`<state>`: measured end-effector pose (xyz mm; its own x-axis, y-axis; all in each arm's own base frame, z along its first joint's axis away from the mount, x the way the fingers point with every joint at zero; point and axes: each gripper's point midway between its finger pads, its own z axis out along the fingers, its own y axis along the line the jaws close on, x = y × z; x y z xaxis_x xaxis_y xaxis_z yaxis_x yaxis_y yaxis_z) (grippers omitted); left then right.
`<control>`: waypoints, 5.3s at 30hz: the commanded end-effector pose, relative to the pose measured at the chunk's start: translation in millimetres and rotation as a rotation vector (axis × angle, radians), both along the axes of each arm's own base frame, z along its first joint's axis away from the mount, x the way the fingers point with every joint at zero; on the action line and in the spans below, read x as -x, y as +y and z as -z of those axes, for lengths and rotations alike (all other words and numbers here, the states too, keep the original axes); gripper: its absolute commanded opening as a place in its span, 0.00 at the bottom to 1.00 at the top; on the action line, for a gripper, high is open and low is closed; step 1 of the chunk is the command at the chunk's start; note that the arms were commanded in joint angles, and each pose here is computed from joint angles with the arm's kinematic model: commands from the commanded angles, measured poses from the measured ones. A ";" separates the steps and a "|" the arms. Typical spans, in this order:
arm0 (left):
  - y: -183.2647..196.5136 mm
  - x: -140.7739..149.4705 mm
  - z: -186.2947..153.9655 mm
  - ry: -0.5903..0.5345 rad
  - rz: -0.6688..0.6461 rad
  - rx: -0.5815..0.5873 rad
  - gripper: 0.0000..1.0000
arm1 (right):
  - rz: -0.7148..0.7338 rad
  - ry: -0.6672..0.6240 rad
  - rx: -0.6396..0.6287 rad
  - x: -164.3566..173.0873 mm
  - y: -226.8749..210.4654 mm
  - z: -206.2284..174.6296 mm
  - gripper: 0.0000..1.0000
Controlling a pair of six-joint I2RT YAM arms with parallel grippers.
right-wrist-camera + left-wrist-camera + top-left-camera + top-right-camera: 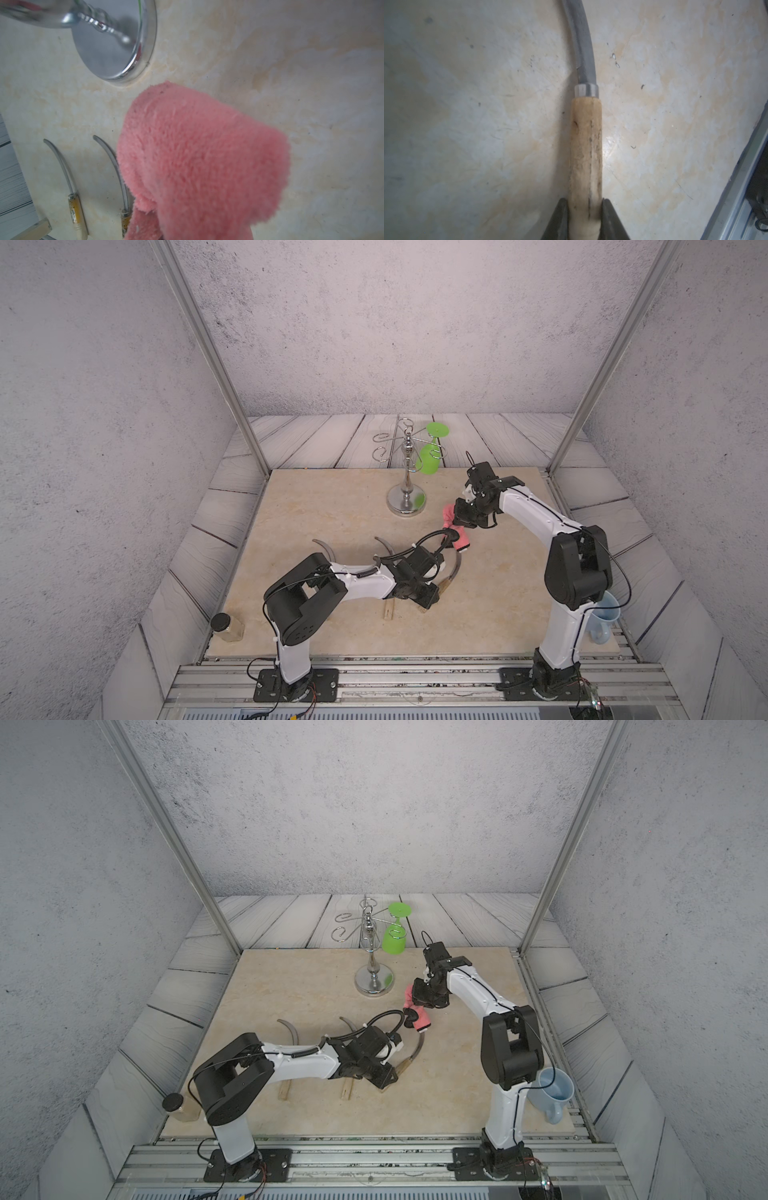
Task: Wipe small sickles with rags
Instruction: Wipe the small sickle at the center of the board, then pick up the small sickle from the center of the board.
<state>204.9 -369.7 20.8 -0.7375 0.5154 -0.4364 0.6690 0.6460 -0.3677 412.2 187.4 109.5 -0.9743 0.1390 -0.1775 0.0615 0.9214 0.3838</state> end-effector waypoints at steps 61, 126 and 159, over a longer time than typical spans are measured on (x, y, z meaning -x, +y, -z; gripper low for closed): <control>24.3 0.5 42.4 0.086 -0.072 -0.197 0.00 | 0.066 0.495 0.255 187.6 -53.5 157.0 0.14; 15.1 -25.2 34.1 0.044 -0.061 -0.303 0.38 | 0.117 -0.085 0.119 149.7 -93.5 -34.8 0.18; -2.8 -54.6 -101.4 0.040 -0.180 0.323 0.00 | -0.087 -0.252 -0.315 138.0 -34.2 -70.8 0.10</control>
<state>261.8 -354.1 80.8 -0.8459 0.2806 -0.4535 0.5032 0.7017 -0.5043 273.1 134.5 164.8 -0.9206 0.1641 -0.3543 -0.0604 0.8366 0.5444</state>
